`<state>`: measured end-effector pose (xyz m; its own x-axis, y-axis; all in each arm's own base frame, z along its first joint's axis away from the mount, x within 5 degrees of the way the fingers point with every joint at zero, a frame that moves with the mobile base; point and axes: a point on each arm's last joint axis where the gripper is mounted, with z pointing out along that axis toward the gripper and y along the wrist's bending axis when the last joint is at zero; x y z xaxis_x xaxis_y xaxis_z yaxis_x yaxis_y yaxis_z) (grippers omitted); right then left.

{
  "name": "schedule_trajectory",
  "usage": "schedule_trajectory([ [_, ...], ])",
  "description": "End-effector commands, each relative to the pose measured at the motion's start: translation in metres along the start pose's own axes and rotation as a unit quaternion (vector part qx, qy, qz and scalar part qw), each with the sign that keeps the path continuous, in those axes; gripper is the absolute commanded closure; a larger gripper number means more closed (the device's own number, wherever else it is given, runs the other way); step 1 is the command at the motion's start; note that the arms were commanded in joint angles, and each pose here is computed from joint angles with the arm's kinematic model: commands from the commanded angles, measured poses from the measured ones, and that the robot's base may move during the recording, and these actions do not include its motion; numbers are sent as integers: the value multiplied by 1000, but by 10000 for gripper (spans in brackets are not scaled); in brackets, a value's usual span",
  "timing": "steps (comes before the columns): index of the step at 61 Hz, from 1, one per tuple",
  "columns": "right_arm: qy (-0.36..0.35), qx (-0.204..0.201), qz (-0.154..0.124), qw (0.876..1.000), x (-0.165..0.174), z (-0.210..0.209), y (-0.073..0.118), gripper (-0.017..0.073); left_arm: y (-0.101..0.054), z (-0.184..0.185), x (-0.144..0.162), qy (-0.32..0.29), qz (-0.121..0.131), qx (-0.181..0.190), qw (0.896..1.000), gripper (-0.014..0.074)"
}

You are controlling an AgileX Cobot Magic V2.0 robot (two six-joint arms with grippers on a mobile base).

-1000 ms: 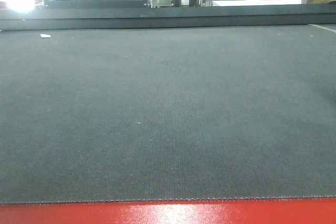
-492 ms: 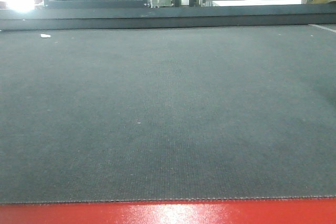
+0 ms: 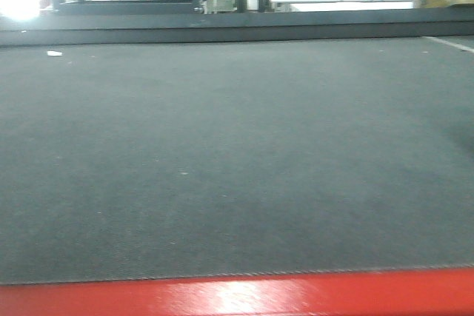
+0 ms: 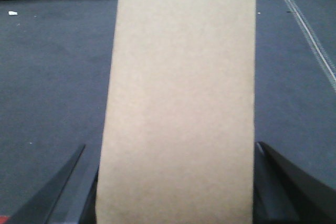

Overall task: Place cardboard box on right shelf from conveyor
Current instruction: 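Drive away from the conveyor holding the box in the right gripper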

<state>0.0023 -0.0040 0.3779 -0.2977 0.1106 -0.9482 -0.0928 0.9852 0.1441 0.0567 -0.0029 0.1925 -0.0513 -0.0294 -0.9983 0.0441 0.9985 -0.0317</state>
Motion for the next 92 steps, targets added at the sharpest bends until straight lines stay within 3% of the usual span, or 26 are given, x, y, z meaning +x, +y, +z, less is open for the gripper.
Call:
schedule_trajectory([
  [1, -51, -4, -7, 999, -14, -2, 2, 419, 1, -1, -6, -47, -3, -3, 999, 709],
  [92, -51, -4, -7, 999, -14, -2, 2, 419, 1, -1, -6, -47, -3, -3, 999, 709],
])
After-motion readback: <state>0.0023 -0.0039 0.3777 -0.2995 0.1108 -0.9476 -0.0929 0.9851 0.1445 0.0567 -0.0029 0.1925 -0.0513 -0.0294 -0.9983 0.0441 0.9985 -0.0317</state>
